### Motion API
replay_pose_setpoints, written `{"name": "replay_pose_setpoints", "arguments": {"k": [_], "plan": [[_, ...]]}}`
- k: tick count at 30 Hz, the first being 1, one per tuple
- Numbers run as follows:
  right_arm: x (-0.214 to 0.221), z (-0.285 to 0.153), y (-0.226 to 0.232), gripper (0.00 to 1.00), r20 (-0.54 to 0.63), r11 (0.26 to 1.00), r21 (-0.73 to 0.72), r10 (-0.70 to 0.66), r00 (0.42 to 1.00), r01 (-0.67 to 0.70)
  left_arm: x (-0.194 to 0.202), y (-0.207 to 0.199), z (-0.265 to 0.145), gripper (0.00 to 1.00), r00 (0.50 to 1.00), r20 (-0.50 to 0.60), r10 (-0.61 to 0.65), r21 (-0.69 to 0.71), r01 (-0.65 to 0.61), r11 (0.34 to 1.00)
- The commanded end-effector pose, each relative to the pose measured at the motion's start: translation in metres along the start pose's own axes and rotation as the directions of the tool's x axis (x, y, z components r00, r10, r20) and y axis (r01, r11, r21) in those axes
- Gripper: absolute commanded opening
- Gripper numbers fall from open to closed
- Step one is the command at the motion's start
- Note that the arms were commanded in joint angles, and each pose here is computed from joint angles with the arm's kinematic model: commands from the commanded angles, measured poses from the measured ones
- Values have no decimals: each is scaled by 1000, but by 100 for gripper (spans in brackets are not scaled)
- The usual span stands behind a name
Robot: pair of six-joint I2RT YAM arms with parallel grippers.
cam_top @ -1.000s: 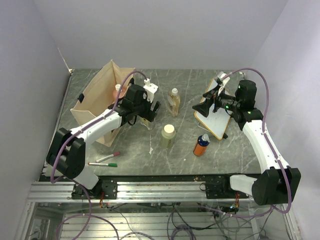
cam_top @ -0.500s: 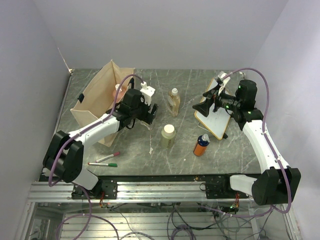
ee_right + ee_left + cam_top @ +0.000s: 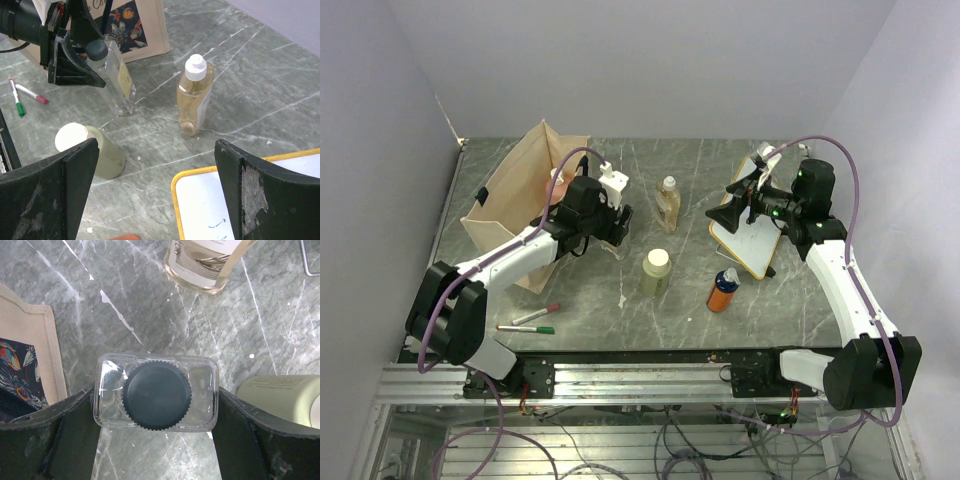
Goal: Place the personal care products into the canvas bag
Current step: Pick up the care product from the center of the board.
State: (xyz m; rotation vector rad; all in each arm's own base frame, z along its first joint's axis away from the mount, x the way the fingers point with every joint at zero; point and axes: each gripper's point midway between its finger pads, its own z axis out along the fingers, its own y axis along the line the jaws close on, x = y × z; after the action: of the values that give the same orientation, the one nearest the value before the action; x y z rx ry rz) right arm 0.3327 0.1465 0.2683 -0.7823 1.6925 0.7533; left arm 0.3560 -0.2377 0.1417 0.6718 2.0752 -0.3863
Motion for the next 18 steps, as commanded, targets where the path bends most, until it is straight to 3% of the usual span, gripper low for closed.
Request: {"name": "replay_pose_setpoints", "arguments": {"k": [1,2,3,18], "plan": [[-4,-3,1,100,20,1000,-2,-11,1000,11,-38,-5,-5,22,995,88,38,48,-42,998],[-4,-3,2,100,20,1000,-2,-12,1000,12,-40,-5,-6,11,995,88,47,54,-52,997],[-5,-4,2,100,22,1000,-2,-14,1000,14,-43,-5,-7,7,995,88,53,58,-58,997],[-6,-4,3,100,25,1000,-5,-12,1000,13,-95,-14,-45,7,967,197,160,112,-184,977]]}}
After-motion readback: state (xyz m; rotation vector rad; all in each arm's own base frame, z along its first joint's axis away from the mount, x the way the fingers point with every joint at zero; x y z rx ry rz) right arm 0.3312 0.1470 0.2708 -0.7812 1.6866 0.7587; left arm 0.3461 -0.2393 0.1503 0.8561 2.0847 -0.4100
